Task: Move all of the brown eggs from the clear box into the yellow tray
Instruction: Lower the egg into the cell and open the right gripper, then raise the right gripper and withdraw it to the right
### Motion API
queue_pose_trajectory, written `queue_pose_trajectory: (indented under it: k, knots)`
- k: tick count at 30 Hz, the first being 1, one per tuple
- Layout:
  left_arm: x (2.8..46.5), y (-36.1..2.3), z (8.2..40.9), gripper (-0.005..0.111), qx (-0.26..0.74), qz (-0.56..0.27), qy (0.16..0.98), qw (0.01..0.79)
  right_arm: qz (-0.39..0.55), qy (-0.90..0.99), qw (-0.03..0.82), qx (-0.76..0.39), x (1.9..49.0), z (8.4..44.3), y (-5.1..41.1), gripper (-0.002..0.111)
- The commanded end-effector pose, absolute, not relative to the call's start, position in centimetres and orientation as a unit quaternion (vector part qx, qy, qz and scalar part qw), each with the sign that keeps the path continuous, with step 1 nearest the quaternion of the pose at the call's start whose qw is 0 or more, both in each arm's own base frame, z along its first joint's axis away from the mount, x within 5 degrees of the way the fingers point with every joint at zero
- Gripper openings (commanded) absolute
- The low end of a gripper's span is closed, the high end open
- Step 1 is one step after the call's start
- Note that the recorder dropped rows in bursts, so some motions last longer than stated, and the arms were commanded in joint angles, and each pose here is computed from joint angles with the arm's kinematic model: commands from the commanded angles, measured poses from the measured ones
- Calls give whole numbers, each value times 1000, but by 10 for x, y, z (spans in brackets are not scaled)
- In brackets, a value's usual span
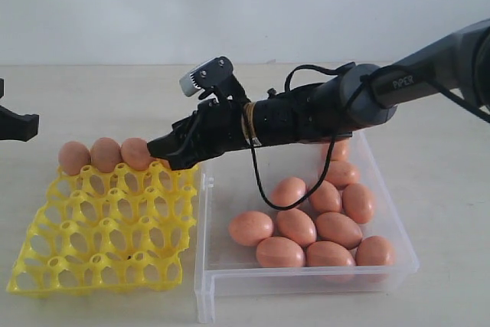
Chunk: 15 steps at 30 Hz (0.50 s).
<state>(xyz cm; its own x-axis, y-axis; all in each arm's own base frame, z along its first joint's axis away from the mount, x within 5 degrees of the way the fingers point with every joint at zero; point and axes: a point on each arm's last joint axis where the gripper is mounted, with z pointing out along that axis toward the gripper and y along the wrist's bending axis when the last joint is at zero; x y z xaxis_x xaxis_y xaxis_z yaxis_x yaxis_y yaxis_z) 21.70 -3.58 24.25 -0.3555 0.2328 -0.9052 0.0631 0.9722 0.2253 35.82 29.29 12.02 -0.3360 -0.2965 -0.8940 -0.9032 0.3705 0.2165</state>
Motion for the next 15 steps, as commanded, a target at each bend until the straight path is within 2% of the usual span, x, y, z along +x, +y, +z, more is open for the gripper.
queue_pose_trajectory:
  k: [1, 4, 9, 15]
  knots:
    - [216, -35, 241, 4, 86, 72, 822, 558, 323, 737, 389, -448, 354, 141, 285, 53]
    - [216, -36, 241, 4, 88, 69, 824, 556, 302, 732, 398, -463, 351, 167, 280, 38]
    - [215, -37, 240, 4, 93, 62, 827, 551, 285, 716, 417, -482, 341, 215, 273, 1]
    - [214, -41, 237, 4, 104, 45, 835, 538, 264, 752, 467, -382, 340, 271, 249, 0]
